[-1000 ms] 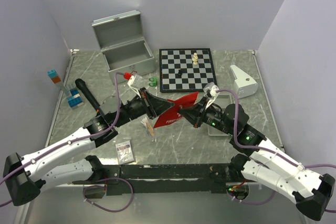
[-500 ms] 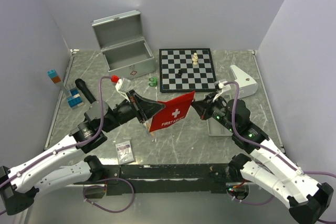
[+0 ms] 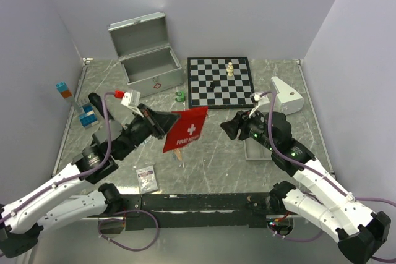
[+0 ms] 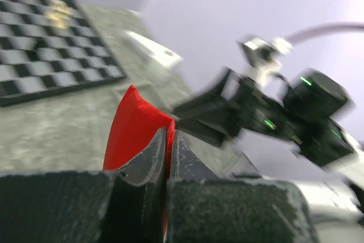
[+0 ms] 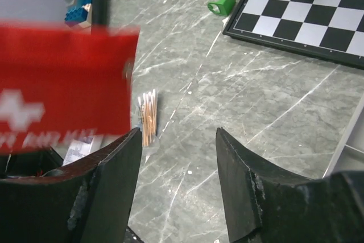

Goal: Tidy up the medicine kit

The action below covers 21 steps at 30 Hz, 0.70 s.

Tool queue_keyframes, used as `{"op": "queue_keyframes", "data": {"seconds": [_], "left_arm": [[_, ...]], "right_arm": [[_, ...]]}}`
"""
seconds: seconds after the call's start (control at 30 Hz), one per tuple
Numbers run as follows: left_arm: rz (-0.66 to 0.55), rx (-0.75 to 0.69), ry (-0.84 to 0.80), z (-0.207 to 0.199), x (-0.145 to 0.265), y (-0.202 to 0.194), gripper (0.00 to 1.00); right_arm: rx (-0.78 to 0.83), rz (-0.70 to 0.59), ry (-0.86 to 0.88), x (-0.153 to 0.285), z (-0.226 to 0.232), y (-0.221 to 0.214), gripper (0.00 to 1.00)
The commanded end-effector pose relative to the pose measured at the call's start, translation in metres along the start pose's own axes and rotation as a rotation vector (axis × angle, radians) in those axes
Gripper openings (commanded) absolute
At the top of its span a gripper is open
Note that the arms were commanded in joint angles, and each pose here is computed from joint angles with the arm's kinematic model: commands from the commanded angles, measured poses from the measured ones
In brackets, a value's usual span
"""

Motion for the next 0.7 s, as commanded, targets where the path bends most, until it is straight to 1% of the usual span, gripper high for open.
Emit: {"op": "queue_keyframes", "data": {"seconds": [0.0,0.07,0.17,0.23,0.33,0.43,0.53,0.6,0.67], "left_arm": [[-0.17,-0.064,0.229,0.021,-0.016,0.043,0.01],[-0.194,-0.103,0.304,0.031,-0.03,0.059,0.01],[-0.195,-0.092,0.443,0.068,-0.058,0.087,0.01],[-0.235,-0.093,0.487,0.085,-0.072,0.115,0.01],[-0.281,-0.116,0.546,0.114,-0.094,0.145,0.01],[-0.292,-0.108,0.581,0.144,-0.118,0.171,0.01],[-0.331,-0.099,0.605,0.174,-0.129,0.196,0.01],[-0.356,-0.093,0.552,0.181,-0.137,0.208,0.01],[-0.363,-0.101,0.497,0.177,-0.147,0.217,0.01]], "right_arm": [[0.023,-0.021,0.034,0.006,0.009,0.016,0.62],[0.027,-0.012,0.044,0.008,0.01,0.014,0.62],[0.022,-0.002,0.059,0.009,0.012,0.01,0.62],[0.016,0.004,0.076,0.01,0.014,0.007,0.62],[-0.017,0.025,0.093,0.01,0.015,-0.002,0.61],[-0.043,0.069,0.123,0.01,0.02,-0.01,0.61],[-0.044,0.084,0.13,0.013,0.022,-0.013,0.6],[-0.037,0.077,0.134,0.016,0.022,-0.013,0.6],[-0.039,0.07,0.133,0.018,0.022,-0.015,0.6]]}}
Point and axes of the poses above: each gripper's point midway between its finger pads, its own x axis back along the fingers, its own z axis along the line the jaws close on, y = z × x, the point moved 3 cm from there along x, back along the fingers, and after that the axes turned 4 degrees about x, right-handed, at the moved point
